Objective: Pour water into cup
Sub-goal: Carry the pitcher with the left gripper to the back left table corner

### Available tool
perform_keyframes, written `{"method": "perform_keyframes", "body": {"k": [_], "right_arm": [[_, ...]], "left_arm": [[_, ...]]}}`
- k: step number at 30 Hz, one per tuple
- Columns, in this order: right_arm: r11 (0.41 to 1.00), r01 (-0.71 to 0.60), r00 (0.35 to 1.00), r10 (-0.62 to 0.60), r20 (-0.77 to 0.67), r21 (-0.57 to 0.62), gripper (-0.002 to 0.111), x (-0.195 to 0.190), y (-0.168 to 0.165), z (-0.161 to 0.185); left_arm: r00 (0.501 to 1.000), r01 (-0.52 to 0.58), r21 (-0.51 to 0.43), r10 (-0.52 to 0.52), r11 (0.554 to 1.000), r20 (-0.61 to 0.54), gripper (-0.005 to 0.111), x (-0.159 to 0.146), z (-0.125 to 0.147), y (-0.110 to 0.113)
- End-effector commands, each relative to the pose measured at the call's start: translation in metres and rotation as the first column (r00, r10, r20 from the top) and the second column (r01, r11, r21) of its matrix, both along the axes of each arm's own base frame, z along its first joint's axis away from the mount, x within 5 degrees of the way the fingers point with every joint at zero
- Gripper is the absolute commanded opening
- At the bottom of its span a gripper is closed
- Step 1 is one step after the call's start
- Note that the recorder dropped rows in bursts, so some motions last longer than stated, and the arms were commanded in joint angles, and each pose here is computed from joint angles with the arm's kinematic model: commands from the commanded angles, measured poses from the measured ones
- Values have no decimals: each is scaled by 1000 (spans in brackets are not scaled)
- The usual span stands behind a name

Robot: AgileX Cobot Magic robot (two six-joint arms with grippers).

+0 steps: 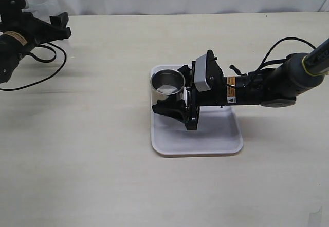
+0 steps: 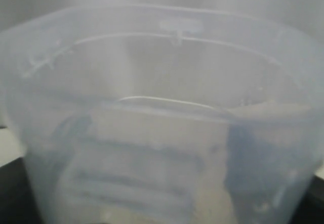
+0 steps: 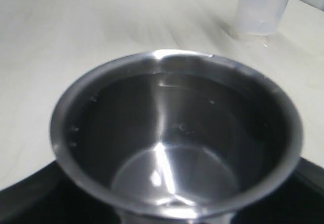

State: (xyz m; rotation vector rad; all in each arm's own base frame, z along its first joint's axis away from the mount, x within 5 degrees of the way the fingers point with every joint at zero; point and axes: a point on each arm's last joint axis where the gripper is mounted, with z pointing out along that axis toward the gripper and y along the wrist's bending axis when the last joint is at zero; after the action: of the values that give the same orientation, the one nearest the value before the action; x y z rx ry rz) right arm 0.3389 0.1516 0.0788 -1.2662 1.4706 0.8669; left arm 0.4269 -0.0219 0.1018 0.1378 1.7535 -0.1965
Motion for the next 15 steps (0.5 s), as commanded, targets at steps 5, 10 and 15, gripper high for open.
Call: {"method": "perform_keyframes", "body": {"k": [5,10,15], "right_arm": [[999,-2,1000,2,11,39,4,0,1,6],[999,-2,1000,2,11,39,4,0,1,6],[999,-2,1000,2,11,39,4,0,1,6]], "left_arm": [[999,43,-4,-43,999,-26,0,0,-1,-3],[998,42,-19,-43,999,-36,0,-1,-2,-3],[998,42,-13,-42,999,-53,0,-1,-4,-3]]}}
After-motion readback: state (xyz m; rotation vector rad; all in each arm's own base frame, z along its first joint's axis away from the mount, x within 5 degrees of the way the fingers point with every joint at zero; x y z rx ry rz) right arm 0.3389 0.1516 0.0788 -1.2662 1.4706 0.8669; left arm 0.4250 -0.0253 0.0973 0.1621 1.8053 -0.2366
